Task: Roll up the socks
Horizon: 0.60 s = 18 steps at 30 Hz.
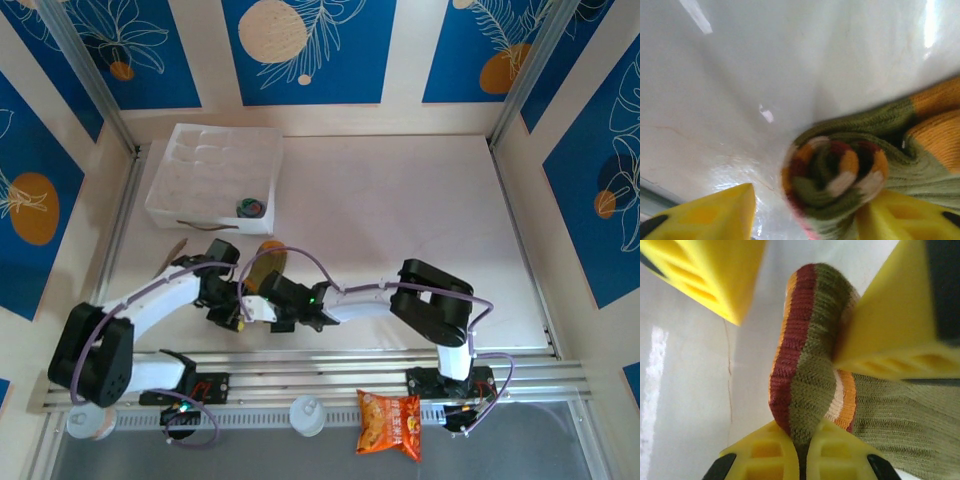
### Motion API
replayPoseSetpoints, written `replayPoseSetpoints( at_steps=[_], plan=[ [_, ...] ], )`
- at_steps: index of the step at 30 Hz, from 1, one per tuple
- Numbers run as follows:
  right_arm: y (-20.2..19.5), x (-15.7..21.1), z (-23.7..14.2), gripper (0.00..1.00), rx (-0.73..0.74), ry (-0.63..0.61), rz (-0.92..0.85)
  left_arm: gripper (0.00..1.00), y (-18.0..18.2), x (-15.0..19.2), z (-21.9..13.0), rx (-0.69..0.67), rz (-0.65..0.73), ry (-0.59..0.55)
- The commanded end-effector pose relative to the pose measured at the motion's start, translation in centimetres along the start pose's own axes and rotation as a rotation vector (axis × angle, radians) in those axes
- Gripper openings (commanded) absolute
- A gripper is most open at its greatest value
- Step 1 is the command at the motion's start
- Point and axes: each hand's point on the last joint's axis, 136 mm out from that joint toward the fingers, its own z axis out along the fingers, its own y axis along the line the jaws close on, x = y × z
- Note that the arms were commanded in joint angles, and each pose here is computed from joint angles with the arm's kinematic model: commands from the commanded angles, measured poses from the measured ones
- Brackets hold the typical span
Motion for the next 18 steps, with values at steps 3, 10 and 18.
replayPoseSetpoints(
  at_steps=[3,10,18],
  plan=[
    [4.9,8.8,1.4,0.0,-0.262,0.287,0.237,0.71,2.5,-1.4,-3.0,-0.008,-0.007,-0.096],
    [5.7,10.3,2.1,0.0,-0.32,0.352,0.351,0.74,3.9,-1.4,-4.0,0.057,-0.02,-0.097],
    [6.3,9.8,2.0,0.0,-0.52,0.348,0.552,0.6,-0.5,0.2,-2.3,0.262,0.063,0.022]
  ],
)
